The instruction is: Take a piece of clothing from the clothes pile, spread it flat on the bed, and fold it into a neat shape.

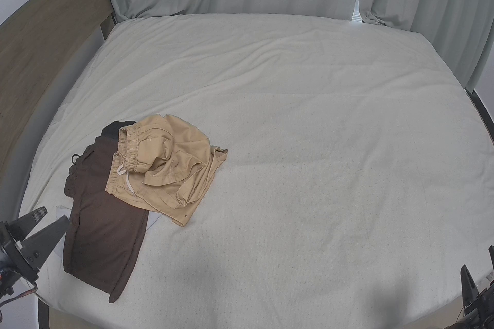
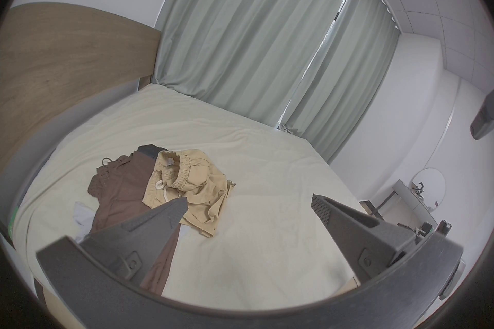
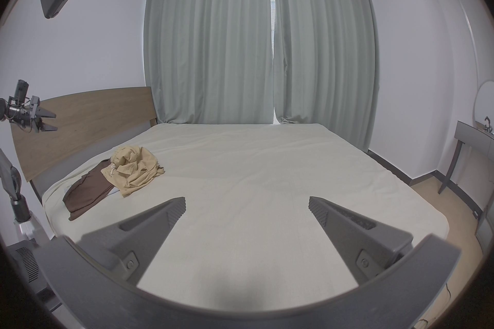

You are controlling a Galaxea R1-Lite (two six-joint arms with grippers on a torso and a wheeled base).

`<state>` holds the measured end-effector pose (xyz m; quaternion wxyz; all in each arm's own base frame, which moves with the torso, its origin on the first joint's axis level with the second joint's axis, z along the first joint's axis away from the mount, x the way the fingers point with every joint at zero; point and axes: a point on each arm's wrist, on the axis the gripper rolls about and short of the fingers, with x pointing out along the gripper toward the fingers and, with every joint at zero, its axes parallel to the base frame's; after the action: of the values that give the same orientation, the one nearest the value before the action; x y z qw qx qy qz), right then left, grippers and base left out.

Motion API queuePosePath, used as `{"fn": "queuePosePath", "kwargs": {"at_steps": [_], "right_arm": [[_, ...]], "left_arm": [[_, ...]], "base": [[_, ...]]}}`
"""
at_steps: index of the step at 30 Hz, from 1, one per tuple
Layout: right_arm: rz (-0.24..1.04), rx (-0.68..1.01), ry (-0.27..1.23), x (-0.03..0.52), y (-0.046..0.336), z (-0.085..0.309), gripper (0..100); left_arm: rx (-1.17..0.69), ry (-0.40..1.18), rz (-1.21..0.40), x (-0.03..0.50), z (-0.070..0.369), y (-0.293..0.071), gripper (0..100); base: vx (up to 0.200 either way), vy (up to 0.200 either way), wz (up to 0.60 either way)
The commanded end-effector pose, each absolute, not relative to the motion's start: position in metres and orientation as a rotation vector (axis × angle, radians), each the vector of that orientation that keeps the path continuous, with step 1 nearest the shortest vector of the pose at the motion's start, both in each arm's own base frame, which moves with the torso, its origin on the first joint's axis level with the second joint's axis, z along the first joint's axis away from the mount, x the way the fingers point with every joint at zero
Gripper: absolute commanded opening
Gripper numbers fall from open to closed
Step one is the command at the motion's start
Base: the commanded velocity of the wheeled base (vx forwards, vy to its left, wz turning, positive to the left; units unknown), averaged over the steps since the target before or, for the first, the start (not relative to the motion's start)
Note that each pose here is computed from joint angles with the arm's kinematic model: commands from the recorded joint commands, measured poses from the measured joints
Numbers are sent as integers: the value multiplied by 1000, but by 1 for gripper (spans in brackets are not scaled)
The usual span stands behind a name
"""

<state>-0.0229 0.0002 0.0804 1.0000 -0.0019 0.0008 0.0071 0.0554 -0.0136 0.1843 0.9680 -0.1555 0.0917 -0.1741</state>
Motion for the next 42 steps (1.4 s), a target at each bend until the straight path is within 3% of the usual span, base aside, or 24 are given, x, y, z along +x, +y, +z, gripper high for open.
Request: {"fn": "queuePosePath", "kwargs": {"at_steps": [1, 22, 42], "right_arm": [[15, -5, 0, -23, 0, 76, 100], [17, -2, 2, -23, 0, 76, 100], [17, -2, 2, -23, 0, 76, 100]], "left_arm": [[-323, 257, -351, 87, 184, -18, 100], [-386, 298, -424, 159, 183, -4, 100], [-409, 332, -368, 241, 153, 13, 100]], "base": [[0, 0, 0], [0, 0, 0], [0, 0, 0]]}}
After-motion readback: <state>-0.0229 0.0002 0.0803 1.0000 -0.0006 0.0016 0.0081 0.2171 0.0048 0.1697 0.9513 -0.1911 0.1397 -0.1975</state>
